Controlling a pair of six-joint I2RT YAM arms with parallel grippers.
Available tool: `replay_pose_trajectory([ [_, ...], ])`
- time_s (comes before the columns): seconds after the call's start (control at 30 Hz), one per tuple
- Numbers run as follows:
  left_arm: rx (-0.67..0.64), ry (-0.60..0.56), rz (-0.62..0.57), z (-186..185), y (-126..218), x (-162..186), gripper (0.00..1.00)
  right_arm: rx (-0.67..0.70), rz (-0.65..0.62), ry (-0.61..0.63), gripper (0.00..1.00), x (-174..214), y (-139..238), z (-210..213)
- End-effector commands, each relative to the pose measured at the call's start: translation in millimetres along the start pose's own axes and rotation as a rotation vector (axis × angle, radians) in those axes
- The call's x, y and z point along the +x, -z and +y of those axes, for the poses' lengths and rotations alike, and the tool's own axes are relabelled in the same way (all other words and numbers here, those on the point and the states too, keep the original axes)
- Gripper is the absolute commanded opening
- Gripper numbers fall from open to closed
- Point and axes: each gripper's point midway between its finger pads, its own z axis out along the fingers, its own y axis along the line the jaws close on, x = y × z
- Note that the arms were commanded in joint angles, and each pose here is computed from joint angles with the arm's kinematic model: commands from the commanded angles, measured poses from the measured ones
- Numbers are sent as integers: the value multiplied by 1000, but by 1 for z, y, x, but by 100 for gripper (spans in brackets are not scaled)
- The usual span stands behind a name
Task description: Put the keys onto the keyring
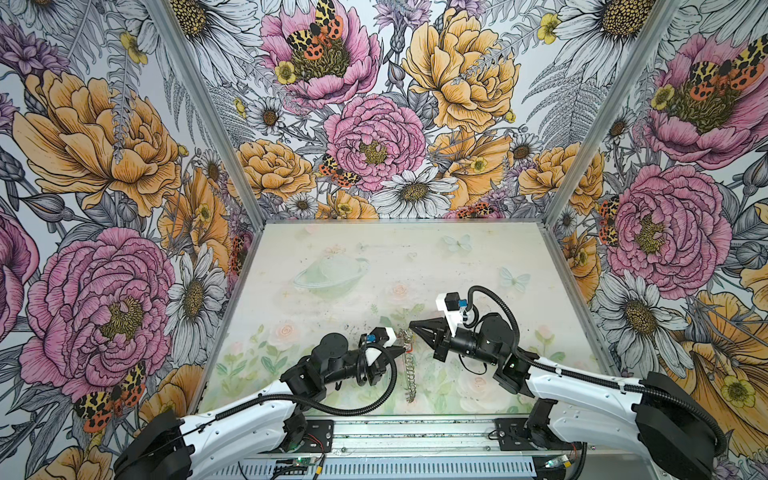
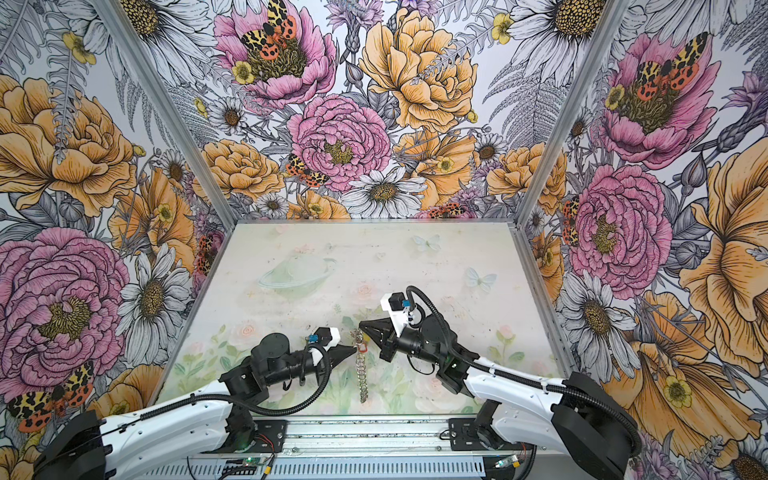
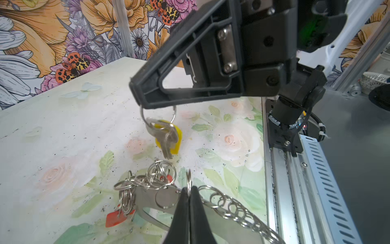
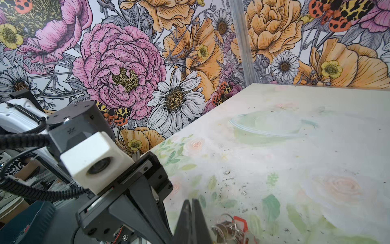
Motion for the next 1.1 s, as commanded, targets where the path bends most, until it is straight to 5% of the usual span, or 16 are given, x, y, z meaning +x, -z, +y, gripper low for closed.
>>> replay_pose_trajectory([
  [0.0, -5, -118, -106, -2, -3, -39, 0, -11, 37, 1, 0, -3, -5, 6],
  [0.47, -115, -198, -65, 9, -9, -33, 0, 53, 191, -60, 0, 27, -3, -1],
  [1.07, -125, -205, -15, 12, -15, -20, 0, 113, 185, -92, 0, 15, -6, -6],
])
